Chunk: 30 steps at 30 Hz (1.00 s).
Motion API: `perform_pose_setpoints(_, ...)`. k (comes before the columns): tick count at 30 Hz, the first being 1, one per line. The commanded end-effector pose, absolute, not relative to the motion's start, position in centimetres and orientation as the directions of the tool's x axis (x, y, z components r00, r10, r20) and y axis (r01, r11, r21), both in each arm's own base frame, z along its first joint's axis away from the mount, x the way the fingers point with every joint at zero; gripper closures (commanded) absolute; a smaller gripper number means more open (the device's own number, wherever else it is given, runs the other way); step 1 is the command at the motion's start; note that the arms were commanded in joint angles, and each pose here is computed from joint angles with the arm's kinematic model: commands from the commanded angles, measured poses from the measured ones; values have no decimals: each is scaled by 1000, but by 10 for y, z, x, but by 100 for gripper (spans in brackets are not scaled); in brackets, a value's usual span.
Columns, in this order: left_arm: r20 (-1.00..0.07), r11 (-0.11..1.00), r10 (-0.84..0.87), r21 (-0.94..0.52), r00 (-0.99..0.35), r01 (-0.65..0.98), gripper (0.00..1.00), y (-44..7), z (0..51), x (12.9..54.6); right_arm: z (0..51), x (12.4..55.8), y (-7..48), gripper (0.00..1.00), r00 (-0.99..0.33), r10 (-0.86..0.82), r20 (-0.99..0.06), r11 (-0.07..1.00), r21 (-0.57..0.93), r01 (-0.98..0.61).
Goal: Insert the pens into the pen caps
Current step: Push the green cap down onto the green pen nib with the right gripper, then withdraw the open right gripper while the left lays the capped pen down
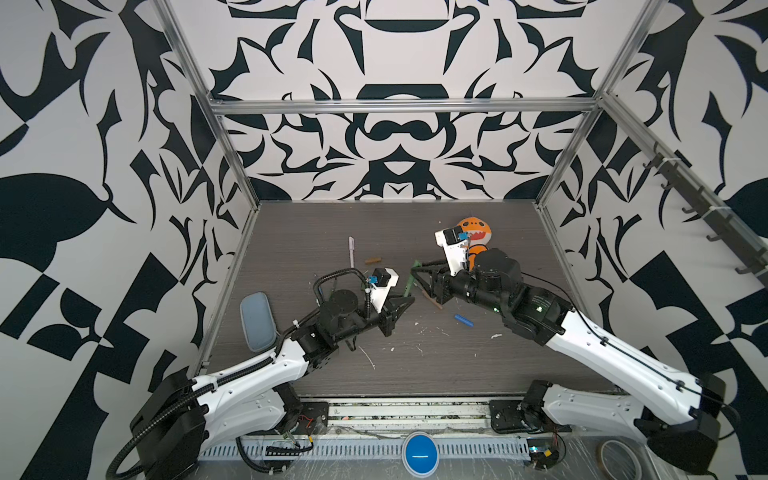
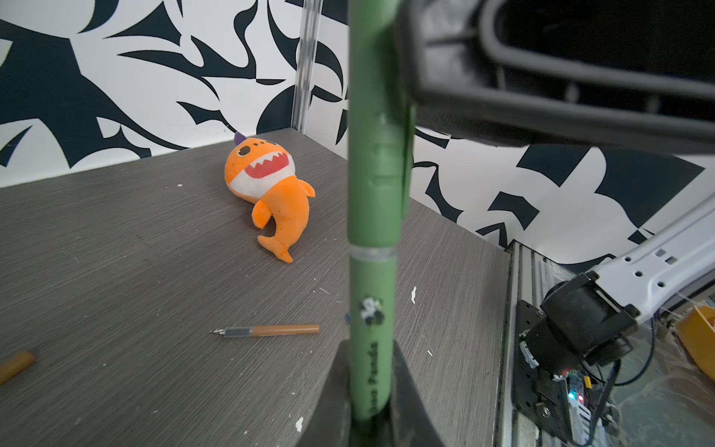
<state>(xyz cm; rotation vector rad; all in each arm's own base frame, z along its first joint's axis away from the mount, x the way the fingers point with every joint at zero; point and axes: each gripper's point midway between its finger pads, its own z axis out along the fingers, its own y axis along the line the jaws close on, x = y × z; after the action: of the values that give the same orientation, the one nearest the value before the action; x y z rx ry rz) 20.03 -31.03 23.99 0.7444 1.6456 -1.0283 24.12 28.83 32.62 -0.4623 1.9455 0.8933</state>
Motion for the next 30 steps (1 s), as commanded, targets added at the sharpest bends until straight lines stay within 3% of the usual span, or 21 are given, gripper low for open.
perform_pose_setpoints(1, -955, 419, -3, -272, -298, 866, 100, -311, 239, 194, 365, 247, 294, 61, -432, 91, -897, 634, 387, -670)
perform_pose_setpoints(11, -950, 400, -46, -301, -309, 866, 100, -314, 245, 196, 350, 239, 306, 92, -481, 48, -875, 585, 415, -697)
perform_pose_setpoints(19, -951, 396, -223, -289, -214, 872, 100, -314, 293, 207, 306, 237, 307, 95, -533, 24, -846, 591, 442, -675)
perform_pose_setpoints(30, -952, 394, -288, -219, -106, 893, 100, -319, 347, 217, 261, 234, 310, 97, -602, -27, -798, 604, 467, -645)
